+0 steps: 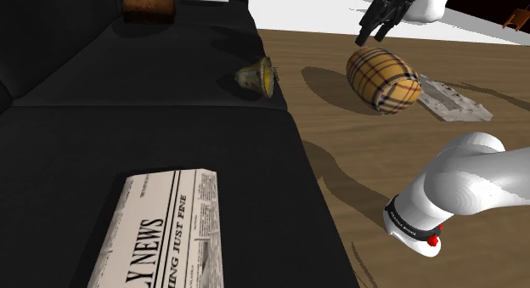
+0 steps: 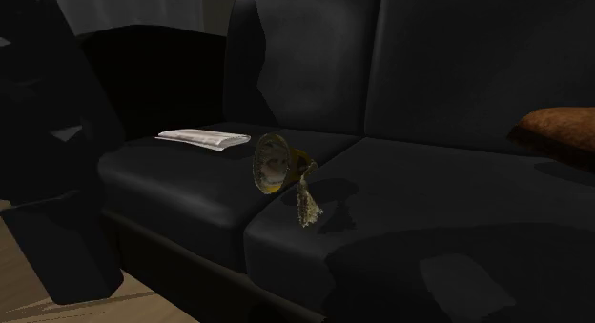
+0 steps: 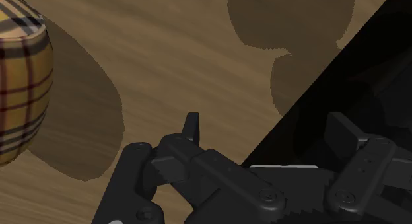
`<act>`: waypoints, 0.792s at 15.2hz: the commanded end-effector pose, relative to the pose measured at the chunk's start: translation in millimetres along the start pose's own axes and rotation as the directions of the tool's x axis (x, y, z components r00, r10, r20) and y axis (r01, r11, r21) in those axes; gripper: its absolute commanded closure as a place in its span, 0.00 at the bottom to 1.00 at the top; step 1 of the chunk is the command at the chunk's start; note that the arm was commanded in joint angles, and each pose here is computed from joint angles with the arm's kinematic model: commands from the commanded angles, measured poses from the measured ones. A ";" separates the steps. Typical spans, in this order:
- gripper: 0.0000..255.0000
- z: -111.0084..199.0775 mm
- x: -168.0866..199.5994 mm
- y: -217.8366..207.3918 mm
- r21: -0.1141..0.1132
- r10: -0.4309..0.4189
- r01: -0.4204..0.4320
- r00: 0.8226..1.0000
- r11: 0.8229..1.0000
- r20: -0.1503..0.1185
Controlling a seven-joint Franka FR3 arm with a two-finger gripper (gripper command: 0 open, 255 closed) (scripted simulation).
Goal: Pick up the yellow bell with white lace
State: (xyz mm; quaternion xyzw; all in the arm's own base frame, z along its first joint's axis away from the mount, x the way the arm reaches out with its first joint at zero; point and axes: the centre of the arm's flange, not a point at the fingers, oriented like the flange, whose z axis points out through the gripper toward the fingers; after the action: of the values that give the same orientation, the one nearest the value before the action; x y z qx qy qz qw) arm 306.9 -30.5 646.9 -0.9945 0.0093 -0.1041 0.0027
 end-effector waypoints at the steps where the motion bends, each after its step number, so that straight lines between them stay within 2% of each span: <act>1: 0.00 0.0 0.0 0.0 0.000 0.000 0.000 1.000 1.000 0.000; 12: 0.00 5.6 3.0 -137.9 0.046 0.010 -0.010 1.000 0.999 -0.014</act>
State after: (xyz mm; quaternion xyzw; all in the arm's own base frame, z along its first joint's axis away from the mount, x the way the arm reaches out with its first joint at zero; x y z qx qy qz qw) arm 309.2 93.6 644.3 -0.9935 0.0112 -0.1110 0.0231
